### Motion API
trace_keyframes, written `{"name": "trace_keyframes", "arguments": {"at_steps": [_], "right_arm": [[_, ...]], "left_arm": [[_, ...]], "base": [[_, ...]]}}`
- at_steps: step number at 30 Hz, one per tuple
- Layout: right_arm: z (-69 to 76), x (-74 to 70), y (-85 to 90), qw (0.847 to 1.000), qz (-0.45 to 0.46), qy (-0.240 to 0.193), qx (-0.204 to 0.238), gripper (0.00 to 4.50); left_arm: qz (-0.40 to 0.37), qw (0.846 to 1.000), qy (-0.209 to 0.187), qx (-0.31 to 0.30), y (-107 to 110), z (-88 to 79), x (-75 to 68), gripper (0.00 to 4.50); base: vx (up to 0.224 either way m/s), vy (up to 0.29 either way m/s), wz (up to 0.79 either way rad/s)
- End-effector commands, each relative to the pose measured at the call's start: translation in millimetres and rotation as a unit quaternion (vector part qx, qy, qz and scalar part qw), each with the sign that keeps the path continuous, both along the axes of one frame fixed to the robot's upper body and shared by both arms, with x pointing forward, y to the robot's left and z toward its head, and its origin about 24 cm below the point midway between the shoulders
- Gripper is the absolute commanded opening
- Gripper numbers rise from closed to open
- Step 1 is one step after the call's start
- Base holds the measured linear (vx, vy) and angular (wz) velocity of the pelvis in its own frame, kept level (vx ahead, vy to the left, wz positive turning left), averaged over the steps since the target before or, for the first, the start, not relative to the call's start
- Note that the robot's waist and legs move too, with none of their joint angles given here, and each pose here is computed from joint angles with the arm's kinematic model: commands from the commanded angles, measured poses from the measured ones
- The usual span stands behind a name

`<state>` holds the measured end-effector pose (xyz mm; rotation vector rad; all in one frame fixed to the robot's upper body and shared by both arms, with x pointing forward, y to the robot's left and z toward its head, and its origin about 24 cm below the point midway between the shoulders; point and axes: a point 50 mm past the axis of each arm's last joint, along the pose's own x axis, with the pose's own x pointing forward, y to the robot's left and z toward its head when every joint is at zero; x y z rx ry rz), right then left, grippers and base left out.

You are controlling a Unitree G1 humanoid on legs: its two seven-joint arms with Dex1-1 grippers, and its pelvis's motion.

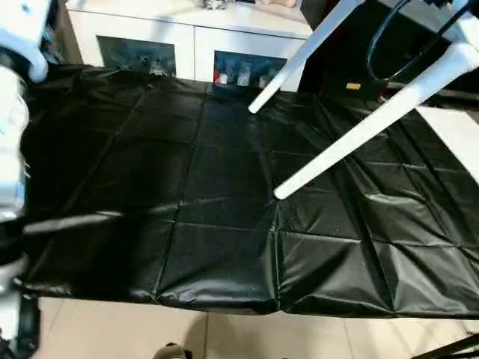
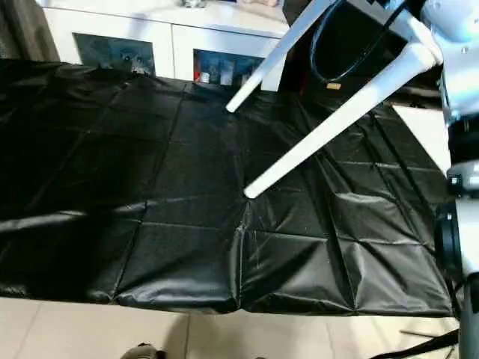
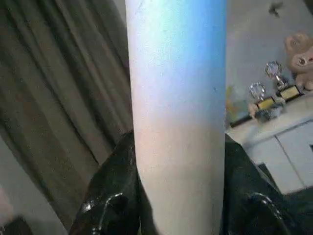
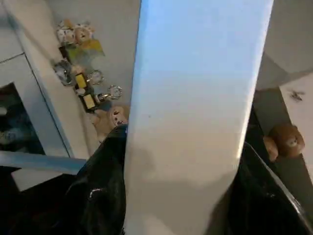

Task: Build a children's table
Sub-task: Flip table

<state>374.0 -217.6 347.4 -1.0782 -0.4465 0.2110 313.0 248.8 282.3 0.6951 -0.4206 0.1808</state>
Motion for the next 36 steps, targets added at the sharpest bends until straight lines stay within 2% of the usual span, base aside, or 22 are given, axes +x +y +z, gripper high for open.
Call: {"name": "trace_keyframes", "arguments": {"at_steps": [1, 5, 6, 9, 11, 12, 14, 18, 25, 26, 27, 29, 32, 33, 36], "right_arm": [[-11.2, 3.1, 12.7, 0.996, 0.016, 0.023, -0.081, 1.97], [-7.6, 6.3, 23.3, 0.993, 0.031, 0.026, -0.108, 1.97], [-7.6, 6.3, 23.3, 0.993, 0.031, 0.026, -0.108, 1.97], [-7.6, 8.2, 33.6, 0.989, 0.047, 0.038, -0.136, 1.97], [-11.8, 10.3, 42.9, 0.983, 0.062, 0.059, -0.162, 1.96], [-11.8, 10.3, 42.9, 0.983, 0.062, 0.059, -0.162, 1.96], [-18.7, 13.2, 54.1, 0.976, 0.077, 0.081, -0.189, 1.96], [-27.2, 17.0, 69.2, 0.966, 0.093, 0.102, -0.217, 1.96], [-42.6, 21.4, 88.9, 0.957, 0.119, 0.131, -0.228, 1.96], [-45.2, 21.9, 91.2, 0.956, 0.122, 0.134, -0.229, 2.52], [-47.8, 22.4, 92.9, 0.956, 0.125, 0.138, -0.228, 2.66], [-50.6, 23.0, 94.6, 0.955, 0.128, 0.141, -0.229, 2.66], [-59.6, 24.2, 100.2, 0.954, 0.136, 0.139, -0.228, 3.05], [-62.6, 24.3, 102.1, 0.955, 0.14, 0.135, -0.223, 3.05], [-65.3, 24.5, 102.5, 0.957, 0.141, 0.128, -0.219, 3.38]], "left_arm": [[-0.031, 0.999, 0.014, 0.013, -15, -4.3, 1.2, 1.65], [-0.036, 0.997, 0.063, -0.028, -16, -31.3, 0.5, 1.61], [-0.036, 0.997, 0.063, -0.028, -16, -31.3, 0.5, 1.61], [-0.038, 0.994, 0.084, -0.063, -17, -50.4, 0.8, 1.61], [-0.041, 0.989, 0.114, -0.081, -18, -70.7, 2.2, 1.61], [-0.041, 0.989, 0.114, -0.081, -18, -70.7, 2.2, 1.61], [-0.046, 0.983, 0.146, -0.1, -20, -90.8, 3.0, 1.61], [-0.066, 0.977, 0.17, -0.108, -27, -108.7, 5.0, 1.61], [-0.073, 0.972, 0.192, -0.116, -31, -122.6, 4.0, 1.61], [-0.072, 0.971, 0.195, -0.117, -30, -124.8, 4.2, 1.61], [-0.075, 0.97, 0.202, -0.116, -31, -127.6, 4.6, 1.61], [-0.077, 0.969, 0.208, -0.112, -32, -129.9, 5.0, 1.61], [-0.081, 0.969, 0.209, -0.103, -35, -130.8, 5.4, 1.61], [-0.085, 0.969, 0.21, -0.099, -36, -130.3, 5.5, 1.61], [-0.089, 0.969, 0.209, -0.098, -38, -128.5, 5.9, 1.61]], "base": [[0.0, 0.0, 0.0], [0.0, 0.0, 0.0], [0.0, 0.0, 0.0], [0.0, 0.0, 0.0], [0.0, 0.0, 0.0], [0.0, 0.0, 0.0], [0.0, 0.0, 0.0], [0.0, 0.0, 0.0], [0.0, 0.0, 0.0], [0.0, 0.0, 0.0], [0.0, 0.0, 0.0], [0.0, 0.0, 0.0], [0.0, 0.0, 0.0], [0.0, 0.0, 0.0], [0.0, 0.0, 0.0]]}}
